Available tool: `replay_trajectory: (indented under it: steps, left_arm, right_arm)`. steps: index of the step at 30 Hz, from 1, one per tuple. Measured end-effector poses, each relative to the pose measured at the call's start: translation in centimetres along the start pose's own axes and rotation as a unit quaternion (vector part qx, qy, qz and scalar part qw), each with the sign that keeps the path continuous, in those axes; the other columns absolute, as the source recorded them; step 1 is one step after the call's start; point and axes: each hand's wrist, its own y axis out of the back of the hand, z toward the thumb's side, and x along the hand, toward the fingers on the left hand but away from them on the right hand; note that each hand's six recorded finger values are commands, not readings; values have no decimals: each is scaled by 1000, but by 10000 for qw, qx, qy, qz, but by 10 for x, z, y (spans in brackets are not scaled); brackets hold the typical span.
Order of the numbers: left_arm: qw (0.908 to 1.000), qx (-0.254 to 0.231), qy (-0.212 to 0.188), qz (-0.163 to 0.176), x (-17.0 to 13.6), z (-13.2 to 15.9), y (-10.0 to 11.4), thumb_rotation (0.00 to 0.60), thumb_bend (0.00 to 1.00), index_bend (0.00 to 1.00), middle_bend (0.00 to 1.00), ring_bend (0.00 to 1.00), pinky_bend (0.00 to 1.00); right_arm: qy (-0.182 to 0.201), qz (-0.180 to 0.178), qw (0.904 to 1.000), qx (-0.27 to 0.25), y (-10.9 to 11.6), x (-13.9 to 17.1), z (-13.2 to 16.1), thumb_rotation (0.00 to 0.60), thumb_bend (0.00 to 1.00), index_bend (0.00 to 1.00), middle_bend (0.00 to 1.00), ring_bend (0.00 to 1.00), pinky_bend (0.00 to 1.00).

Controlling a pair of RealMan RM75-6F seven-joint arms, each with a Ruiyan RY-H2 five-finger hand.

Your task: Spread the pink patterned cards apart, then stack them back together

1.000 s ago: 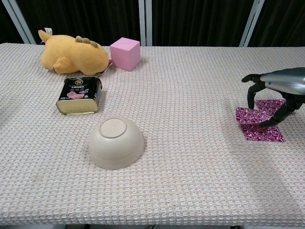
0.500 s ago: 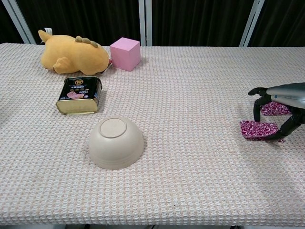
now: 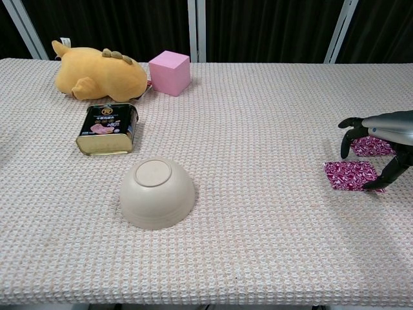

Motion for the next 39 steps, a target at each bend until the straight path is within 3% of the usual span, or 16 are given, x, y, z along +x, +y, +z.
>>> replay_trajectory:
  steps: [11, 18, 22, 29, 39]
  left_arm:
    - [10000, 0, -14, 29, -2, 1, 2, 552, 232, 95, 49, 31, 197]
    - [10000, -10, -22, 20, -3, 1, 1, 552, 232, 95, 49, 31, 197]
    - [10000, -10, -43, -11, -2, 3, -1, 552, 232, 96, 50, 31, 197]
    - [9999, 16, -112, -112, 1, 9, -7, 550, 231, 95, 49, 31, 197]
    - [9999, 47, -68, -132, 3, 9, -5, 554, 232, 95, 49, 31, 197]
  right_arm:
    - [-64, -191, 9997, -122, 11, 7, -7, 600, 437, 344, 4, 0, 0]
    - [-446, -582, 9973, -80, 31, 8, -40, 600, 437, 344, 0, 0, 0]
    - [-716, -710, 9948, 128, 31, -1, -61, 600, 385, 344, 0, 0, 0]
    - [-964, -671, 9929, 180, 17, -18, -79, 600, 373, 344, 0, 0, 0]
    - [-791, -540, 9954, 24, 16, -39, -70, 600, 389, 342, 0, 0, 0]
